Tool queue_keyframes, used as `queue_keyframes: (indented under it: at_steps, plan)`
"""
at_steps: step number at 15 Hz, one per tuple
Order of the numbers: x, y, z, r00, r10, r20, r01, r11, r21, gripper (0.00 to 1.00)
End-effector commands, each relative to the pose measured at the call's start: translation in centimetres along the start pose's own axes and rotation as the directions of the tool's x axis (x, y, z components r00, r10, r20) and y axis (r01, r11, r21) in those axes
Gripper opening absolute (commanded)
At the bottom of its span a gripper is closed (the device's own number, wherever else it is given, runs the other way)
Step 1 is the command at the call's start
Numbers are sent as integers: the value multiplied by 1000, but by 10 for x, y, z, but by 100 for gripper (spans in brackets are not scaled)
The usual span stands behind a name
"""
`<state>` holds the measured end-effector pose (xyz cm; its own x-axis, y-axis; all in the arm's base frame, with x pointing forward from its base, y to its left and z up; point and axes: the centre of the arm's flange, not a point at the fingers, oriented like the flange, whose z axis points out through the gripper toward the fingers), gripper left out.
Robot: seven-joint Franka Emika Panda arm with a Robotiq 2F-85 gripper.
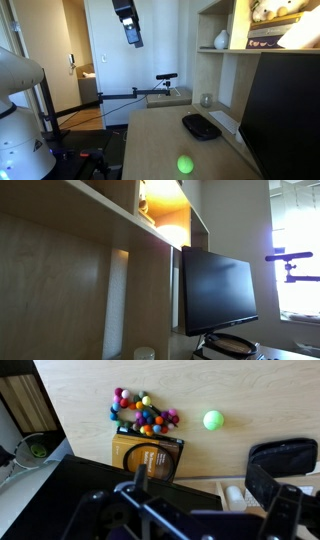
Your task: Move the golf ball to the left side of the table
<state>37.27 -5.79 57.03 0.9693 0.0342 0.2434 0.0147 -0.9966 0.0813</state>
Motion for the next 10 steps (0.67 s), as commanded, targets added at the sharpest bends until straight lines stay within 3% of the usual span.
queue_keyframes:
  at_steps: [1, 10]
  plan:
    - [37, 19, 19, 996, 56, 73, -54, 998, -22, 100]
    - [64, 48, 85, 966, 107, 235, -98, 994, -48, 100]
